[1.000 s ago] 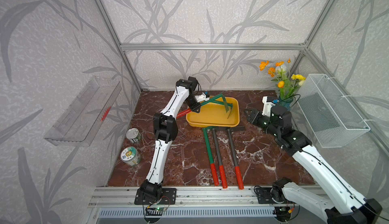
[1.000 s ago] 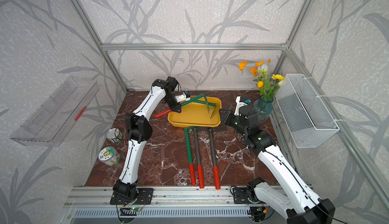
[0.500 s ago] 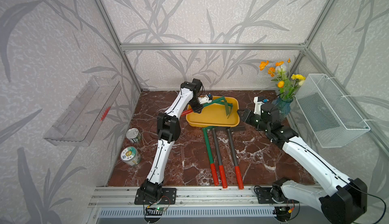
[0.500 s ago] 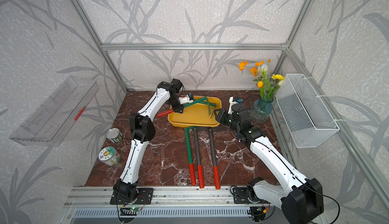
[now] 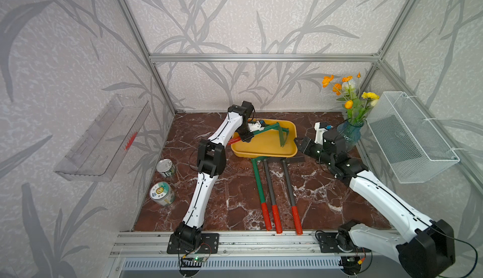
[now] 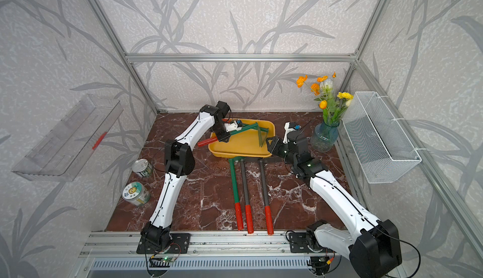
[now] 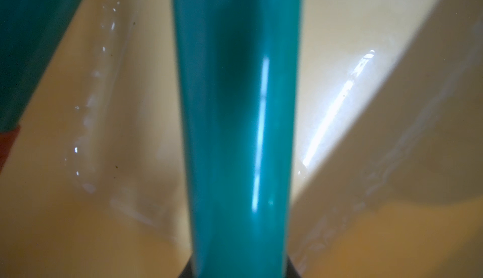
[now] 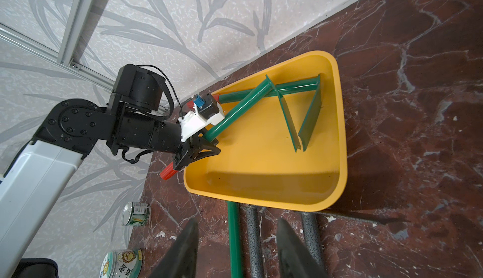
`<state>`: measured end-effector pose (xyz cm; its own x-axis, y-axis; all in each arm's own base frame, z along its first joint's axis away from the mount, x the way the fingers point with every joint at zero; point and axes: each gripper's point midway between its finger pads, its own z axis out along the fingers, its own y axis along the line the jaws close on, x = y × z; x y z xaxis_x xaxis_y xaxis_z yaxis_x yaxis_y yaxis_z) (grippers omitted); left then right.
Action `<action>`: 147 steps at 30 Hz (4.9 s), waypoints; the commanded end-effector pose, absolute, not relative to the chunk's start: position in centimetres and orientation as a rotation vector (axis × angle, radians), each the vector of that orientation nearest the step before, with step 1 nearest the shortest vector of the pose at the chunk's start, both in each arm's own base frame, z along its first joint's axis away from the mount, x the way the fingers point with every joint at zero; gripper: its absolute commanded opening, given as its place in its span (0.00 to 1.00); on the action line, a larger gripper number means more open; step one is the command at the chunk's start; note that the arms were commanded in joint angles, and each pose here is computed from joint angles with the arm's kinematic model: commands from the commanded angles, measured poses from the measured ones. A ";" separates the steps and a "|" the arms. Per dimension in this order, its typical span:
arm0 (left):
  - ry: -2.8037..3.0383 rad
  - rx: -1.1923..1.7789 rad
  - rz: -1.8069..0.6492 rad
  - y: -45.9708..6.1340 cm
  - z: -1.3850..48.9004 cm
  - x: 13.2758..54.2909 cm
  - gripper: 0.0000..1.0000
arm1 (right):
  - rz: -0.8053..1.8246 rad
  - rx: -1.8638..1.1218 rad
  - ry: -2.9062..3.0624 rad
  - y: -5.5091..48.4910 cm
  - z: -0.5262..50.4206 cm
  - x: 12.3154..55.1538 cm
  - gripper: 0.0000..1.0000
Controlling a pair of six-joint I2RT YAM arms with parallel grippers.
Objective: Put the small hoe into the storage box
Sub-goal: Place the hoe in the storage box.
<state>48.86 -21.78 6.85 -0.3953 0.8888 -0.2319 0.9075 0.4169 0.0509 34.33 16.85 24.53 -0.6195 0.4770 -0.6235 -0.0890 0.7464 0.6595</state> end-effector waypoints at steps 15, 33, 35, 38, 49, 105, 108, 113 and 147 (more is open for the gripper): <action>2.354 1.557 -0.046 -23.0 7.1 50.9 0.41 | 0.871 0.302 2.075 17.2 24.1 34.8 0.47; 2.188 1.228 0.241 -21.0 18.4 55.1 0.50 | 0.896 0.289 2.053 17.3 24.9 34.0 0.46; 2.191 1.163 0.292 -20.3 19.8 55.2 0.50 | 0.898 0.281 2.047 17.4 25.1 33.9 0.46; 2.241 0.983 0.393 -18.0 22.2 54.9 0.50 | 0.901 0.267 2.038 17.5 25.7 33.6 0.46; 2.375 0.222 0.216 -10.2 22.8 45.1 0.56 | 0.909 0.164 2.052 18.6 26.7 33.4 0.46; 2.375 0.331 -0.104 -14.2 11.1 51.4 0.50 | 0.827 -0.895 2.473 38.3 7.5 38.6 0.46; 2.365 0.346 -0.110 -14.5 11.2 52.2 0.50 | 0.825 -0.893 2.476 38.1 7.3 38.5 0.46; 2.352 0.382 -0.171 -15.9 11.1 53.4 0.50 | 0.816 -0.889 2.483 37.9 7.1 38.4 0.46; 2.557 -0.065 -0.556 -21.8 16.9 26.6 0.57 | 0.714 -0.405 2.017 24.8 29.5 38.0 0.47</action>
<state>30.00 -21.01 20.17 -0.7719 -0.0450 -0.6341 0.2001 0.9296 -0.3096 38.20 26.15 31.97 -0.4608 -0.0388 -0.8867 -0.6076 0.7420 0.2832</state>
